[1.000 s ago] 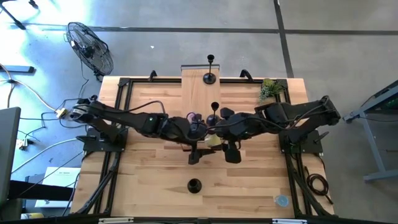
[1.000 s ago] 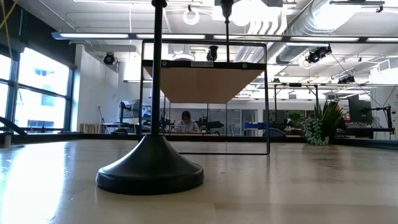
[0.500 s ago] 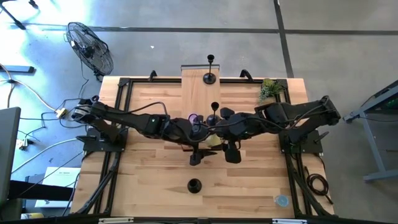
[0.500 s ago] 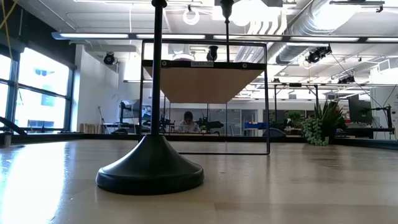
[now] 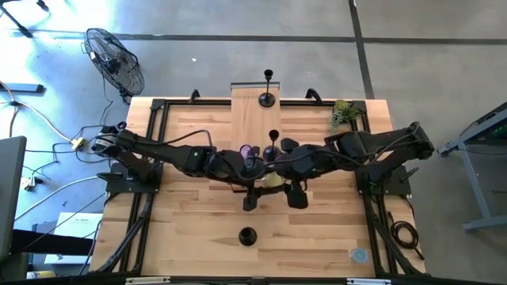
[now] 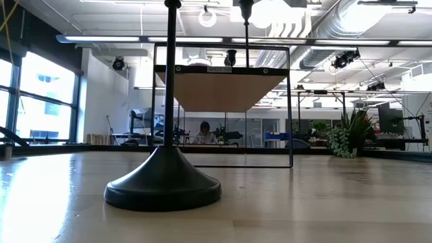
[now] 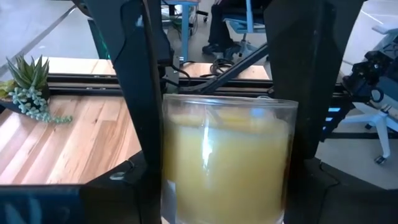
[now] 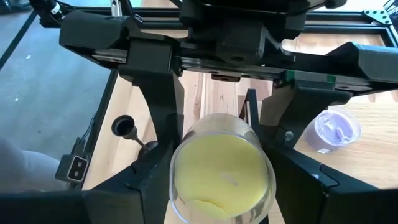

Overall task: Pick & Place candle stick holders
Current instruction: Put the yellow scented candle on the shelf

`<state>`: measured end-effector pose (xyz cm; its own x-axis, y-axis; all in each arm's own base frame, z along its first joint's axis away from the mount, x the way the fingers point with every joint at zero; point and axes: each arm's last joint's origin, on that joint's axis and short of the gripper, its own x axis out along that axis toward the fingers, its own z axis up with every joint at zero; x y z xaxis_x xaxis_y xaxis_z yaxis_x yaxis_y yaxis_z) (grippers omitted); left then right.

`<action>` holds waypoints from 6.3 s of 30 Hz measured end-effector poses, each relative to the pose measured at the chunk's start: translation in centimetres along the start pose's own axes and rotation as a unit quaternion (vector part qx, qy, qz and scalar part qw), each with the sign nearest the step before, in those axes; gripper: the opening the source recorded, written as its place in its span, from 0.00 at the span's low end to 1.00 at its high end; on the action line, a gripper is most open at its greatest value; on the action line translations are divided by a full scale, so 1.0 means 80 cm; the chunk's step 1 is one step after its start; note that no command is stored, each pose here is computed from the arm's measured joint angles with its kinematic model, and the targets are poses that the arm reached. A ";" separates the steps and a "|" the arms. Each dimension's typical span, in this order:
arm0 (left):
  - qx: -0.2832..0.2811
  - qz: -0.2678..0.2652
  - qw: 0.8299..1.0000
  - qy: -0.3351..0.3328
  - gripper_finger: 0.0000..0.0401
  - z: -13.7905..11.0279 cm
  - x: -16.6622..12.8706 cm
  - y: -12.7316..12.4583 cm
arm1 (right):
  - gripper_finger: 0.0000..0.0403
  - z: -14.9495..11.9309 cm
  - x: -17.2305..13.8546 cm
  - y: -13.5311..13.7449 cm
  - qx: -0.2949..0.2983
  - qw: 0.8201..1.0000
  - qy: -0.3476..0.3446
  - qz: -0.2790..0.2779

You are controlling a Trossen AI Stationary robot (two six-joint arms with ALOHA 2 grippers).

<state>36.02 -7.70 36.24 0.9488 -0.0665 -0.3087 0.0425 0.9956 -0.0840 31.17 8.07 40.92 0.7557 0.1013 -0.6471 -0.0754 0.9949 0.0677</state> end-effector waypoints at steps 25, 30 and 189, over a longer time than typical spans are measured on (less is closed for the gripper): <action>0.000 0.004 1.000 0.002 0.55 0.000 -0.001 0.000 | 0.74 0.021 -0.013 0.003 -0.039 0.994 -0.099 0.003; -0.003 0.002 1.000 -0.005 0.55 0.003 -0.002 0.000 | 0.75 0.030 -0.040 0.012 -0.052 0.985 -0.160 0.023; 0.007 -0.014 0.992 -0.127 0.55 -0.136 -0.095 0.438 | 0.75 0.013 -0.215 0.037 0.098 0.904 -0.377 -0.177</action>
<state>26.90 26.99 25.29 0.9953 -0.0773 -0.0584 0.0728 0.9945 -0.0758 18.67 9.24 53.06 0.9439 -0.3276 0.0412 0.3194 0.9376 0.1377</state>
